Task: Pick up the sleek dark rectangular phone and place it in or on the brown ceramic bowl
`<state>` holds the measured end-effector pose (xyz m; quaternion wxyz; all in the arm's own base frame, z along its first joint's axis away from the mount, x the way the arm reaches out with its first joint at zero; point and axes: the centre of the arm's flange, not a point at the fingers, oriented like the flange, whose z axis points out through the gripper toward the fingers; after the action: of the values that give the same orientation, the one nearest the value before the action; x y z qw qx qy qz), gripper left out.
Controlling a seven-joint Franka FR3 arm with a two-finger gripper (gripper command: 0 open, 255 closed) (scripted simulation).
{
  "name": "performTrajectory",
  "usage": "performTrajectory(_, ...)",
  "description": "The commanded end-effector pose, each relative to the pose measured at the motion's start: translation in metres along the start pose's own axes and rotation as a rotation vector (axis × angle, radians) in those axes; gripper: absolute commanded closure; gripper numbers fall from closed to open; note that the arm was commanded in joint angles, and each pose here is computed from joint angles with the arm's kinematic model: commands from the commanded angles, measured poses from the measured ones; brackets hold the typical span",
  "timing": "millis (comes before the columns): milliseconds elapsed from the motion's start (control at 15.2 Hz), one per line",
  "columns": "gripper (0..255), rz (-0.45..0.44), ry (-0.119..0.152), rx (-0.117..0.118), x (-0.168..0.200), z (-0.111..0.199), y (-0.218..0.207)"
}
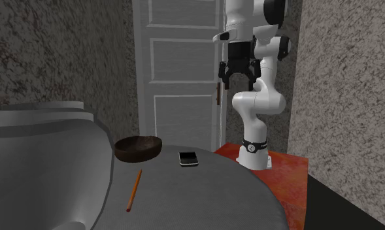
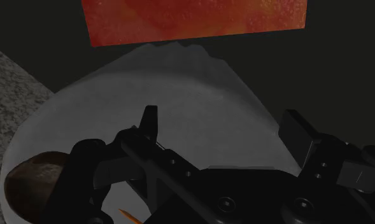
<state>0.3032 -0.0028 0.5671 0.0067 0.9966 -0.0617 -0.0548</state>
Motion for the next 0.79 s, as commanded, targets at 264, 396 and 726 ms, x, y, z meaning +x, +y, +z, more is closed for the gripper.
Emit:
performTrajectory(264, 0, -0.106, 0.019, -0.005, 0.032, 0.034, 0.020)
performTrajectory(396, 0, -0.159, 0.029, -0.007, 0.049, 0.050, 0.029)
performTrajectory(726, 0, -0.291, 0.053, -0.013, 0.094, 0.091, 0.047)
